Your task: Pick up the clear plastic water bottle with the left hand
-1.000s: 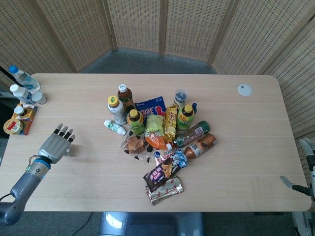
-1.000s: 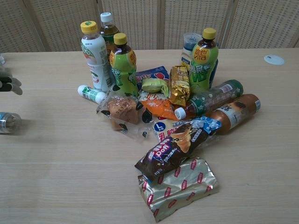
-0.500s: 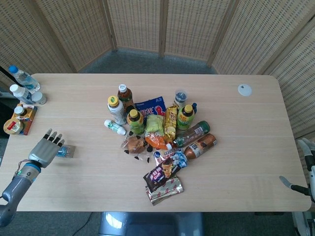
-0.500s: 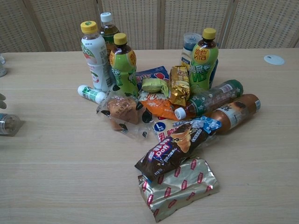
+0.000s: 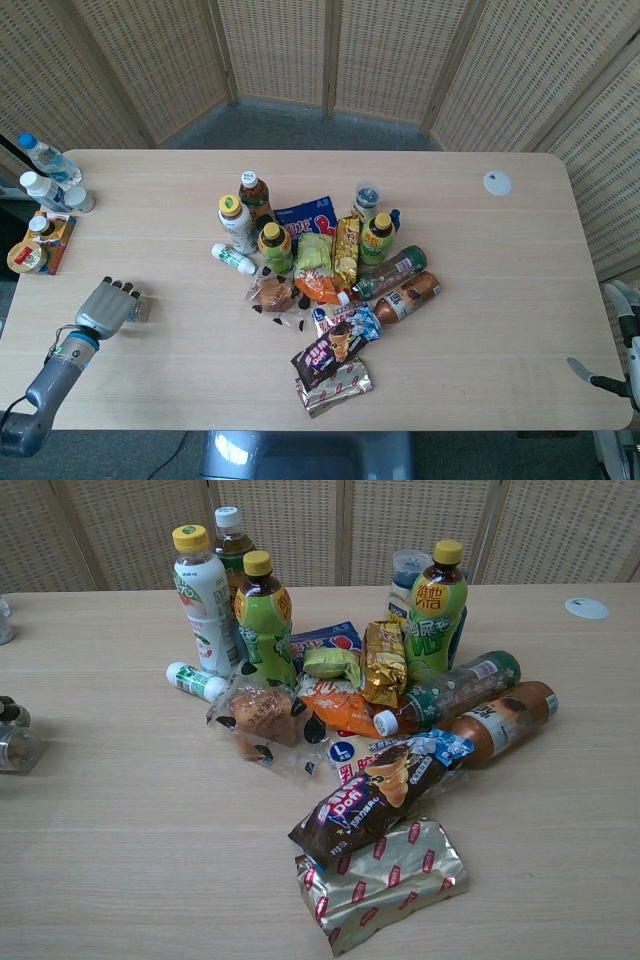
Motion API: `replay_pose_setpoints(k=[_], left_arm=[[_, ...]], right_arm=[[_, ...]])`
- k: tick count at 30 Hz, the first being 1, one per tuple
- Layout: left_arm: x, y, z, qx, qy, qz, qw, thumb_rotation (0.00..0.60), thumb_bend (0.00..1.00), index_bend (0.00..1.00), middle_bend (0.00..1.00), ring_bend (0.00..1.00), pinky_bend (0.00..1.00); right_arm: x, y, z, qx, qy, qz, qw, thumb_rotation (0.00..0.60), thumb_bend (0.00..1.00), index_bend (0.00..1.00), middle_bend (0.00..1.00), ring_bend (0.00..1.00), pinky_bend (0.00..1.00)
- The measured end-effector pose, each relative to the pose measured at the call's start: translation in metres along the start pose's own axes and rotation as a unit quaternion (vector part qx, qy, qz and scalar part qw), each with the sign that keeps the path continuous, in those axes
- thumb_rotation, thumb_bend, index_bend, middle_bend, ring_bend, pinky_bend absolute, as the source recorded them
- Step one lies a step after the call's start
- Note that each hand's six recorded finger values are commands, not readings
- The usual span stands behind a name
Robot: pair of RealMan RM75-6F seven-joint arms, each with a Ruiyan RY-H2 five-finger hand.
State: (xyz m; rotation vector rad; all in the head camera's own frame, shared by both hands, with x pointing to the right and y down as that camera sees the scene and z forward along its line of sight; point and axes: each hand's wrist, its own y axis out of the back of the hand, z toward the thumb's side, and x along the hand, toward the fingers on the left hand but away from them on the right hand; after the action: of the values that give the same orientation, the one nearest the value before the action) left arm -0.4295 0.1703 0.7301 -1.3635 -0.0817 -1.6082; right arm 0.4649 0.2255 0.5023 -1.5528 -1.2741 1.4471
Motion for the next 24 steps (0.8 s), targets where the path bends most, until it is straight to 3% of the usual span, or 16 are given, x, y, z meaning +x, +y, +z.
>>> replay_pose_setpoints(k=[4, 14, 20, 24], left_arm=[[0.002, 0.002, 0.002, 0.004, 0.005, 0.014, 0.9999, 0.600, 0.00, 0.49, 0.57, 0.63, 0.67], [-0.002, 0.014, -0.002, -0.006, 0.009, 0.043, 0.9990, 0.600, 0.00, 0.49, 0.57, 0.63, 0.67], [-0.011, 0.035, -0.011, -0.024, 0.015, 0.069, 0.9972, 0.600, 0.00, 0.50, 0.57, 0.63, 0.67], [-0.023, 0.062, -0.024, -0.036, 0.021, 0.098, 0.9943, 0.600, 0.00, 0.50, 0.57, 0.63, 0.67]], right_arm=[[0.000, 0.001, 0.000, 0.000, 0.000, -0.001, 1.0000, 0.586, 0.00, 0.00, 0.00, 0.00, 0.00], [0.000, 0.001, 0.000, -0.001, 0.001, -0.001, 1.0000, 0.582, 0.00, 0.00, 0.00, 0.00, 0.00], [0.000, 0.002, 0.001, -0.003, 0.001, -0.002, 1.0000, 0.583, 0.00, 0.00, 0.00, 0.00, 0.00], [0.001, 0.002, 0.002, -0.003, 0.003, -0.001, 1.0000, 0.585, 0.00, 0.00, 0.00, 0.00, 0.00]])
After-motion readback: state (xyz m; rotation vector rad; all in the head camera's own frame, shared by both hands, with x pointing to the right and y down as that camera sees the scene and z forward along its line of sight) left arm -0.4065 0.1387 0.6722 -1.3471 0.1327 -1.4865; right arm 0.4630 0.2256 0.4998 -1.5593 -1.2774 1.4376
